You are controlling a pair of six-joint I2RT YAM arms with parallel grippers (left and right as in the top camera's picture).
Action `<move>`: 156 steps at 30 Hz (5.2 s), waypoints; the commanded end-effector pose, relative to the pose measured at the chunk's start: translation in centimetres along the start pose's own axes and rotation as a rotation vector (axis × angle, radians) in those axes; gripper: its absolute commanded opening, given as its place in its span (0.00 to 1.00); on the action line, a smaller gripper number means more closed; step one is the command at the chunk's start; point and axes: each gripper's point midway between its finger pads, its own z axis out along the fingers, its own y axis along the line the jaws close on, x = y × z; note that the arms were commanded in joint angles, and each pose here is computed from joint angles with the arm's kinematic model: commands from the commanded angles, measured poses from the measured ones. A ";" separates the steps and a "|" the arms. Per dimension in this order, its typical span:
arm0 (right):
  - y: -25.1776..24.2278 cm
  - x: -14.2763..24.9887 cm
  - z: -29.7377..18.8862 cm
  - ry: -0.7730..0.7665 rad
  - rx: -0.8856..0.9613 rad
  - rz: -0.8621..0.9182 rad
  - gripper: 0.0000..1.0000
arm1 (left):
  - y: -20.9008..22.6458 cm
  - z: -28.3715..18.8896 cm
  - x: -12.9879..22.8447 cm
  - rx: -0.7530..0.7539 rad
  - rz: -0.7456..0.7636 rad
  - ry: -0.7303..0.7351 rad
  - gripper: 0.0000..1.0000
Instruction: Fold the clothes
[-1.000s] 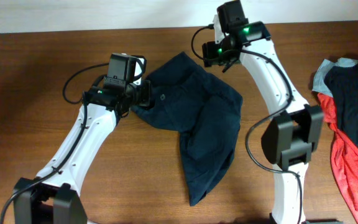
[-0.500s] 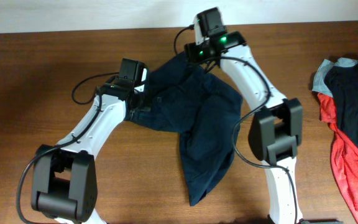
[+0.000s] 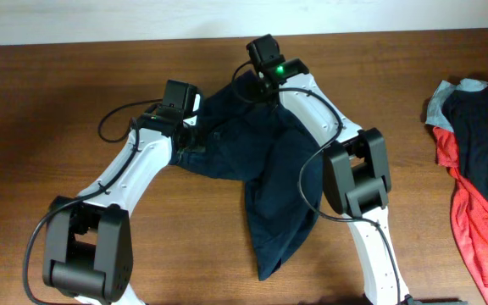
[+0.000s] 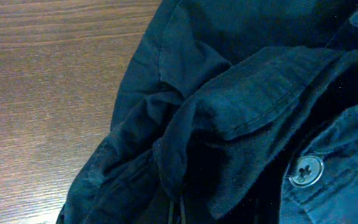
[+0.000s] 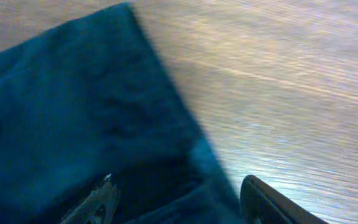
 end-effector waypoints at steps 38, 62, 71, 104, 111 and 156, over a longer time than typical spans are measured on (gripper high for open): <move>-4.5 13.3 -15.3 0.612 -0.213 0.122 0.04 | 0.4 0.1 -3.3 -0.038 -0.002 -0.124 0.01; -6.9 22.5 -8.7 0.762 0.110 0.123 0.67 | 0.6 0.1 -3.3 -0.042 -0.004 -0.124 0.07; -8.4 17.4 -10.7 0.670 0.049 0.223 0.77 | 0.5 0.1 -3.3 -0.042 -0.003 -0.123 0.19; -7.7 13.2 -16.0 0.618 -0.062 0.232 0.78 | 0.5 0.1 -3.3 -0.042 -0.003 -0.124 0.20; -7.7 14.1 -16.7 0.666 -0.056 0.230 0.78 | 0.5 0.1 -3.2 -0.042 -0.003 -0.123 0.20; -7.6 17.6 -16.1 0.757 0.157 0.183 0.78 | 0.6 0.1 -3.2 -0.043 -0.003 -0.120 0.20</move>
